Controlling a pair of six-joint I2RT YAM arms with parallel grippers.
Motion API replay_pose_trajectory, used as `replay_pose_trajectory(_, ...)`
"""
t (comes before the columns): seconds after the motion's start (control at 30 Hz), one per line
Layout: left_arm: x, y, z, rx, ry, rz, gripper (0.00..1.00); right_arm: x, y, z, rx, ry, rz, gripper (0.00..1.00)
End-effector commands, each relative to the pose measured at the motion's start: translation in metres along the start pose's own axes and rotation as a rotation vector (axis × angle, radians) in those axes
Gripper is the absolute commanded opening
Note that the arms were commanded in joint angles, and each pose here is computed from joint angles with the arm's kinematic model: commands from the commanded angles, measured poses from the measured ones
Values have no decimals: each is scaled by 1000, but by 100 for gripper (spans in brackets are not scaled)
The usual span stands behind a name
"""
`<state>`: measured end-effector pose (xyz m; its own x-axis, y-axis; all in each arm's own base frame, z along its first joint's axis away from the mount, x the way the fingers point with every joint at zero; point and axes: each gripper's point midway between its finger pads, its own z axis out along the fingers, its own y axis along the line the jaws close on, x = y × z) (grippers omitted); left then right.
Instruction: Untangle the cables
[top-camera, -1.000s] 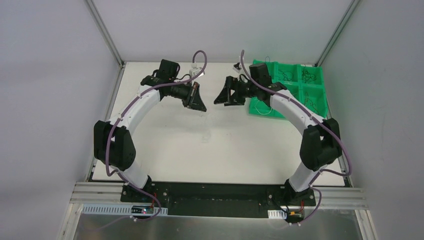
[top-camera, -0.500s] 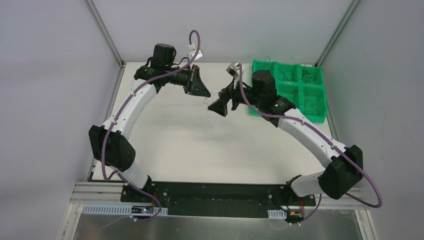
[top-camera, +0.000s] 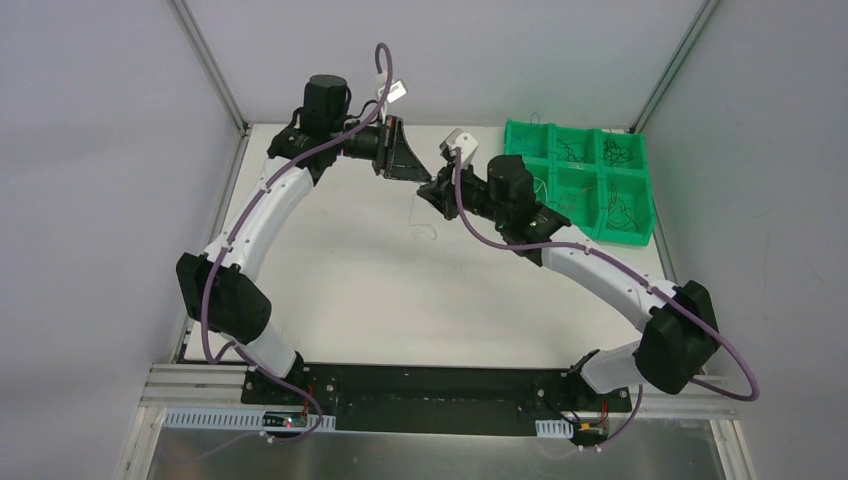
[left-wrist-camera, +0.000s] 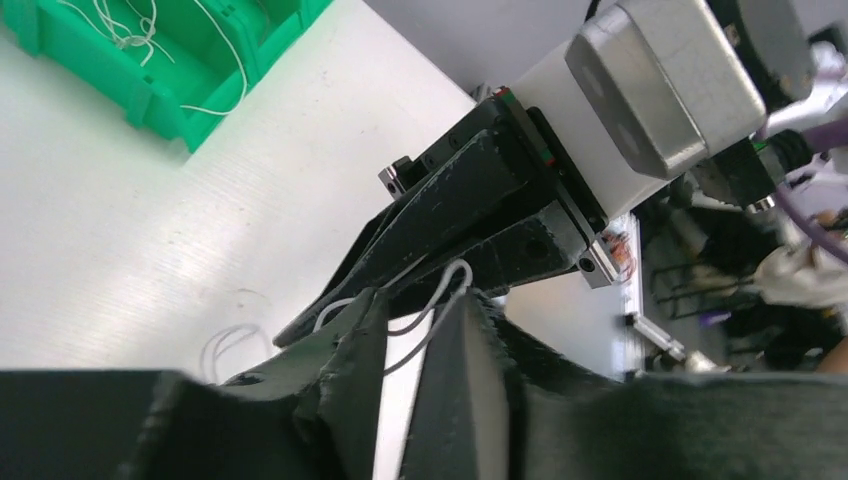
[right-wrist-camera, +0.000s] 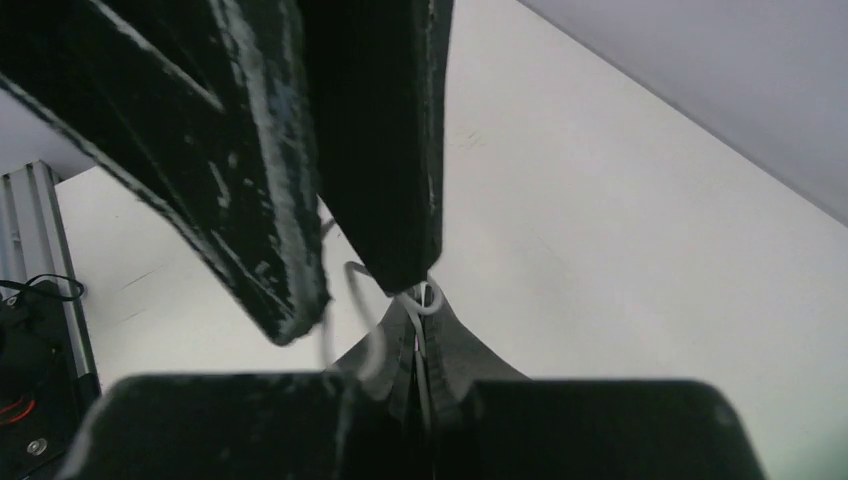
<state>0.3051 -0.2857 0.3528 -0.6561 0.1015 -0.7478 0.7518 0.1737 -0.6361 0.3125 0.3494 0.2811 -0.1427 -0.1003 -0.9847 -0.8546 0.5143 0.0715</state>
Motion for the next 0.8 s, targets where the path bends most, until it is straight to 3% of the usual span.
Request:
replay_pose_trajectory(0.0, -21, -11, -18, -60, -83, 61, 50, -48, -17, -33, 99, -112, -46, 0)
replay_pose_trajectory(0.1, -36, 8, -36, -159, -146, 63, 77, -31, -39, -56, 144, -33, 14, 0)
replay_pose_trajectory(0.13, -39, 14, -42, -186, -162, 61, 93, -27, -46, -64, 160, -12, 27, 0)
replay_pose_trajectory(0.17, -42, 21, -47, -216, -176, 62, 98, -26, -59, -73, 190, -4, 39, 0)
replay_pose_trajectory(0.47, -20, 48, -61, -310, -175, 45, 99, -32, -166, -126, 444, 31, 90, 0)
replay_pose_trajectory(0.77, -11, 56, -63, -344, -167, 49, 99, 20, -259, -123, 601, 114, 78, 0)
